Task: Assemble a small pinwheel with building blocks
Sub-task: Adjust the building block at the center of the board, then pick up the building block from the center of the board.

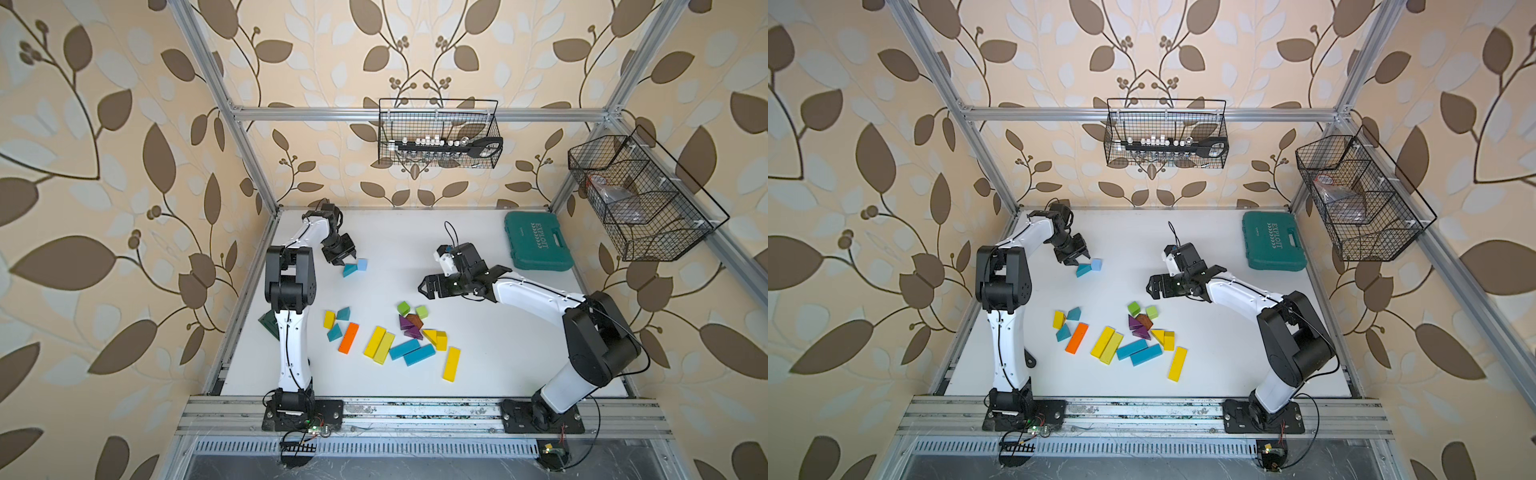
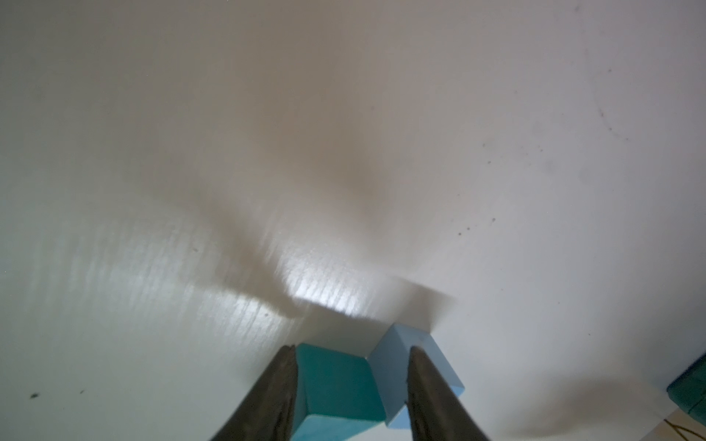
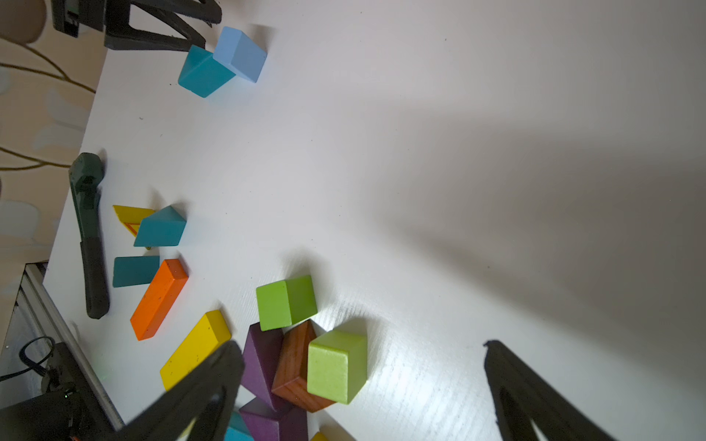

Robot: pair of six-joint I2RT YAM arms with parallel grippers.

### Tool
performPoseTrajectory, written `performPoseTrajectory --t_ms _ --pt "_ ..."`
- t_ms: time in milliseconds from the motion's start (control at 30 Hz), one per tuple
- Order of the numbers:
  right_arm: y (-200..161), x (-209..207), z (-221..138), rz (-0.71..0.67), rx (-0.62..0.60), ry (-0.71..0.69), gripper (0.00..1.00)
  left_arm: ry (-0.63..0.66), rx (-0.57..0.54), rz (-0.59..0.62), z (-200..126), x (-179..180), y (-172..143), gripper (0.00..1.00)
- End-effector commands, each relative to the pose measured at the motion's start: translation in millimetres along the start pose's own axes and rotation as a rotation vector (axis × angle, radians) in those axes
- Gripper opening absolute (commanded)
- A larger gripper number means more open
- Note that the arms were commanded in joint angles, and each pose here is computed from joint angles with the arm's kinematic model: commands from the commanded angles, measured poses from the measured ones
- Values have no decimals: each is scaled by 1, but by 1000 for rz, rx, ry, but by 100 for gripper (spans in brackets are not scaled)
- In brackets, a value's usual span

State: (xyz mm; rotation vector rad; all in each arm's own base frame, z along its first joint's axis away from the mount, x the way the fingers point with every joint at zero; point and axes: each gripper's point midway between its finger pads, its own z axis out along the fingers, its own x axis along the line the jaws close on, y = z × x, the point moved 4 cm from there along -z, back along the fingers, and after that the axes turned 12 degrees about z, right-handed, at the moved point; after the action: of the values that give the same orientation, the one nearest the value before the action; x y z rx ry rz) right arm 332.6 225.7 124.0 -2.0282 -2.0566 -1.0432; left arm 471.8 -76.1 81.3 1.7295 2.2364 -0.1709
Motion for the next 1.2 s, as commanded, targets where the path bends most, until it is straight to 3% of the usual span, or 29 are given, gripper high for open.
performPoseTrajectory --t_ms 0,100,200,233,333,400,567,700,800,933,1067,1167 --pt "-8 -6 6 7 27 -3 100 43 -35 11 -21 -4 2 54" --pt "-7 -6 4 6 25 -2 100 124 -74 -11 -45 4 0 61" --pt "-8 -5 -1 -3 22 -7 100 229 -132 -60 -79 18 -16 76" --pt "-8 -5 -3 -8 21 -9 100 257 -151 -82 -89 23 -26 78" --pt "-12 -7 -10 -15 17 -13 100 342 -158 -166 -107 46 -66 97" --pt "-15 -5 -15 -21 15 -5 100 362 -146 -200 -111 56 -94 98" --pt "-24 0 -27 -38 8 14 100 396 -35 -177 -93 64 -162 87" --pt "-30 3 -35 -53 2 21 100 406 38 -95 -74 55 -197 87" --pt "-33 2 -39 -53 -3 22 100 415 63 -76 -64 57 -205 86" --pt "-38 -1 -41 -52 -1 16 100 471 83 -58 -58 65 -204 76" --pt "-40 -3 -40 -46 1 10 100 504 115 -58 -49 72 -200 58" --pt "-41 -4 -40 -44 2 9 100 522 130 -57 -43 76 -197 55"
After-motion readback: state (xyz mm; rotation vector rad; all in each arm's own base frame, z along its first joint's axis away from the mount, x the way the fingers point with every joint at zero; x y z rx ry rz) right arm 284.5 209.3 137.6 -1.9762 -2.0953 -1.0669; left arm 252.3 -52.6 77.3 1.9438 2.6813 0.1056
